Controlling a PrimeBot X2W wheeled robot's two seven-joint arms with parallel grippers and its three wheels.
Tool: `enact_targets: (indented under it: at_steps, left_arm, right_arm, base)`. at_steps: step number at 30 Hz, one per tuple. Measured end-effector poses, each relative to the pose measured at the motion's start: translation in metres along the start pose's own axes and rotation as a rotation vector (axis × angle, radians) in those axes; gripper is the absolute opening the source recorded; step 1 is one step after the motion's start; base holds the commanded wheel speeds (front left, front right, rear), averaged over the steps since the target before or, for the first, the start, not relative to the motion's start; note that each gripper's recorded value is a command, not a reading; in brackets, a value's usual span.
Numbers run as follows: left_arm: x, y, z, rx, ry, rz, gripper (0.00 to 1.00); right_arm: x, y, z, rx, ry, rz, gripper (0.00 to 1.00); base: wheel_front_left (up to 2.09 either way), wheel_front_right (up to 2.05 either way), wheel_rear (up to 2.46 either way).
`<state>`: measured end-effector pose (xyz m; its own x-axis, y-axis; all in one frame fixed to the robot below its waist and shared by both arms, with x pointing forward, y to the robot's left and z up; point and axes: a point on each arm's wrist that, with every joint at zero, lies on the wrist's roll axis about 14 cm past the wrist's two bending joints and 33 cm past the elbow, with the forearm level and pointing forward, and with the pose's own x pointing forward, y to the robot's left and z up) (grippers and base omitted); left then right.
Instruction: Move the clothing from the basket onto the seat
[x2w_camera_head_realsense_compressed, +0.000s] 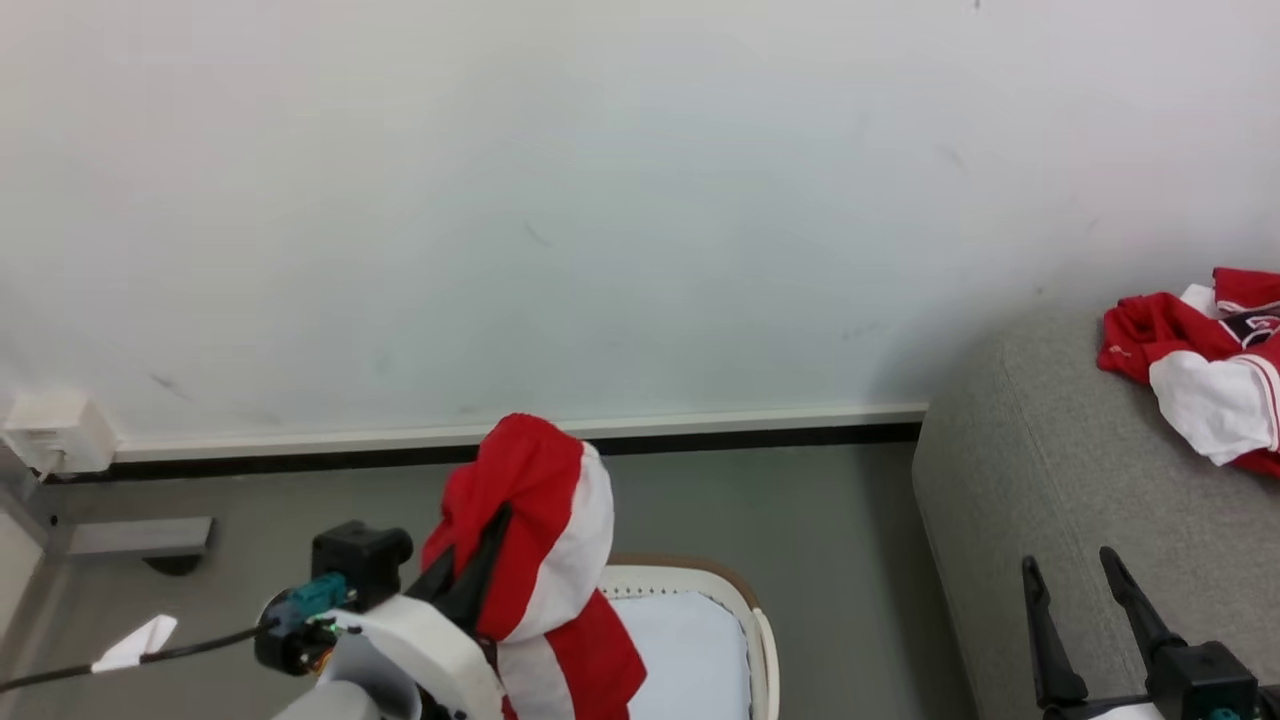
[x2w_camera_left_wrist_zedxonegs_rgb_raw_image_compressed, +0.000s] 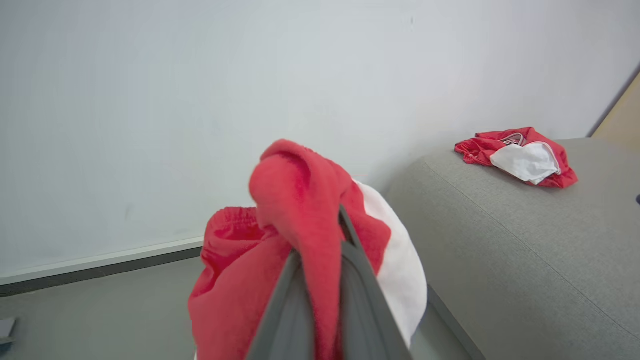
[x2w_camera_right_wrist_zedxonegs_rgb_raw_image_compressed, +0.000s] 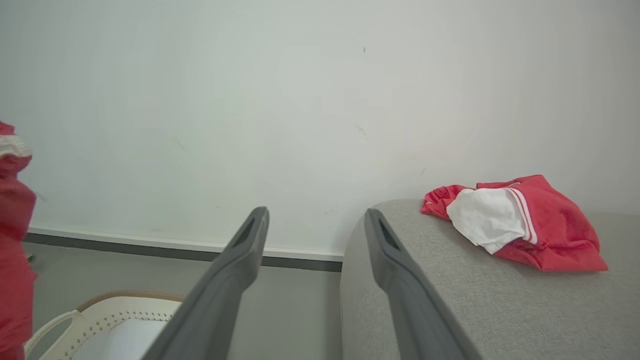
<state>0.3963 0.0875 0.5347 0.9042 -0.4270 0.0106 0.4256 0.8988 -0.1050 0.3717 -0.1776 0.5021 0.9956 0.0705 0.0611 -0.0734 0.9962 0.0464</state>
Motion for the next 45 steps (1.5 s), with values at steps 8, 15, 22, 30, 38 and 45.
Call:
enact_targets:
  at_steps: [8,15,22,30,38,45]
  left_arm:
    - [-0.031,0.007,0.015,0.020,-0.074,0.046,0.00]
    - [-0.037,0.011,0.023,0.034,-0.111,0.049,0.00]
    - [-0.033,-0.002,0.029,0.004,-0.134,-0.008,0.00]
    - [-0.027,-0.025,0.037,-0.032,-0.160,-0.095,0.00]
    - [-0.023,-0.050,0.045,-0.063,-0.181,-0.187,0.00]
    - [-0.020,-0.066,0.044,-0.069,-0.169,-0.242,0.00]
  right_arm:
    - [-0.009,0.025,0.003,0.015,-0.009,0.069,1.00]
    - [-0.011,0.039,-0.002,0.018,0.005,0.112,1.00]
    - [-0.012,0.075,-0.005,0.035,0.016,0.219,1.00]
    - [-0.013,0.147,0.004,0.147,0.026,0.445,1.00]
    - [-0.017,0.191,0.023,0.321,0.068,0.609,1.00]
    - [-0.026,0.217,0.035,0.397,0.102,0.725,1.00]
  base:
    - [0.00,0.00,0.00]
    - [0.00,0.00,0.00]
    - [0.00,0.00,0.00]
    - [0.00,0.00,0.00]
    - [0.00,0.00,0.00]
    - [0.00,0.00,0.00]
